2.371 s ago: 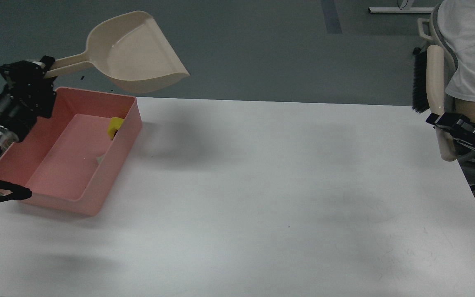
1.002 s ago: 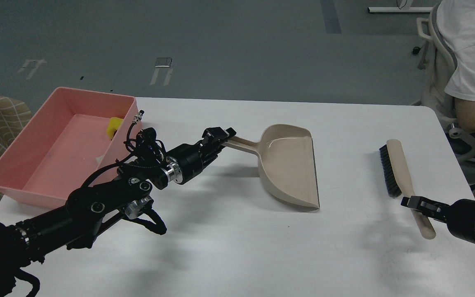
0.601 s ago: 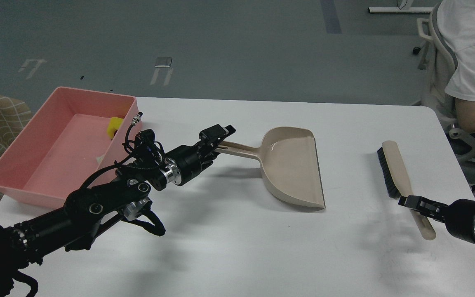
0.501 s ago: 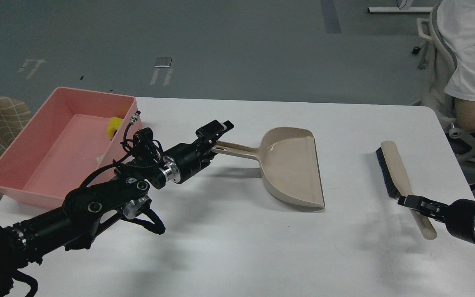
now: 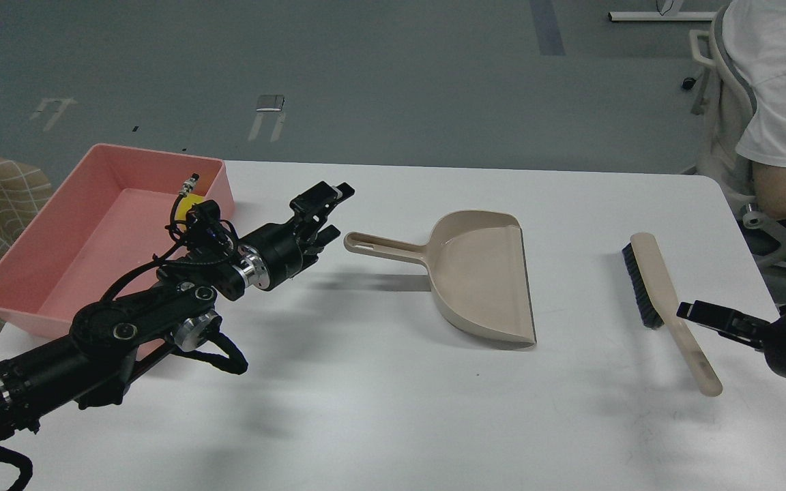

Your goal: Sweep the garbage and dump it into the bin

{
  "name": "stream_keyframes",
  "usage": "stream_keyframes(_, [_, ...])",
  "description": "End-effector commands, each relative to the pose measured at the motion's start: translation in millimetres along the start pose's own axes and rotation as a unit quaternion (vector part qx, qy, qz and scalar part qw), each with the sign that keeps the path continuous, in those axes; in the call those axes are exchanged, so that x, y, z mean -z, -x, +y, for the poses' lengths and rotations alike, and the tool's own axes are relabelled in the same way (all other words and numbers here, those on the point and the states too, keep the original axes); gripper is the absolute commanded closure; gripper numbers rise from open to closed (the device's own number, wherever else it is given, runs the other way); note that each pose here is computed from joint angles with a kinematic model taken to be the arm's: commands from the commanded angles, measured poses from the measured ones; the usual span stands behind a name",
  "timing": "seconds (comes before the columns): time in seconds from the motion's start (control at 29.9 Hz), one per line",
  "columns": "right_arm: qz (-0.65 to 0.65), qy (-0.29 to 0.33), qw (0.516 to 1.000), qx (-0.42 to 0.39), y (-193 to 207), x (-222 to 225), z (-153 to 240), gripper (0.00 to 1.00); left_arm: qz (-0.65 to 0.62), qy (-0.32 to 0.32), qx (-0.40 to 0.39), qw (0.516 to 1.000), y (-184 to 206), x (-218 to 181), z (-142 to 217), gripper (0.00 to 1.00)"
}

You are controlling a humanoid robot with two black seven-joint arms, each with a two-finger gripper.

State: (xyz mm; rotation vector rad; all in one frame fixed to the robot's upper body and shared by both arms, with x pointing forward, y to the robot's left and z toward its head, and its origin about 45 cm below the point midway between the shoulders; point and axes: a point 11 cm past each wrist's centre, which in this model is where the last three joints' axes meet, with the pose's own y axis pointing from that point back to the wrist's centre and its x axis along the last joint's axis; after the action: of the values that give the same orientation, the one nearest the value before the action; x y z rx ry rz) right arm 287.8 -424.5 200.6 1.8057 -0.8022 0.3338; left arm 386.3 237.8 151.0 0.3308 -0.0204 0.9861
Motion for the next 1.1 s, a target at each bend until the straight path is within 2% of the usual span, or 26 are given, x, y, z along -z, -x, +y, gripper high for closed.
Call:
stream_keyframes(0.0, [0.01,0.021,0.999,-0.023,-22.1,-10.4,14.8,0.04,-0.003,-0.003,-0.004,1.0,-12.0,-1.0,6.5,0.02])
stream_keyframes(0.17, [-0.002,0.007,0.996,-0.093,-64.0,-3.0,34.8,0.03,-0.003,0.018,-0.025,1.0,-31.1,-19.1,7.6,0.02])
stream_keyframes(0.2, [-0.013,-0.006,0.993,-0.117,-75.6,1.6,40.1,0.0,-0.001,0.032,-0.03,0.999,-35.7,-28.7,6.5,0.02])
stream_keyframes(0.37, [-0.074,-0.077,0.975,-0.194,-110.8,22.5,58.8,0.0,0.018,0.083,-0.051,0.995,-58.5,-62.9,7.2,0.02])
stream_keyframes(0.43, [-0.12,-0.127,0.958,-0.228,-122.7,33.1,61.7,0.0,0.037,0.112,-0.066,0.991,-70.7,-80.6,8.4,0.02])
stream_keyframes(0.53, [-0.212,-0.24,0.912,-0.258,-129.9,69.4,47.3,0.0,0.076,0.152,-0.086,0.982,-86.1,-99.6,12.6,0.02])
stream_keyframes(0.67, [-0.301,-0.34,0.853,-0.255,-136.1,112.1,21.9,0.0,0.15,0.181,-0.109,0.966,-95.6,-111.0,10.2,0.02])
stream_keyframes(0.73, [-0.32,-0.366,0.838,-0.247,-134.1,128.5,12.8,0.0,0.182,0.198,-0.123,0.955,-105.6,-117.1,13.5,0.02])
stream_keyframes(0.87, [-0.367,-0.389,0.809,-0.246,-131.5,147.8,-2.9,0.0,0.22,0.218,-0.134,0.942,-114.1,-120.9,16.5,0.02])
stream_keyframes(0.94, [-0.415,-0.409,0.78,-0.226,-128.1,164.4,-22.0,0.0,0.244,0.228,-0.137,0.932,-113.8,-120.8,14.6,0.02])
stream_keyframes(1.07, [-0.459,-0.43,0.752,-0.201,-129.3,172.5,-34.0,0.0,0.275,0.24,-0.142,0.92,-112.0,-118.1,13.4,0.02])
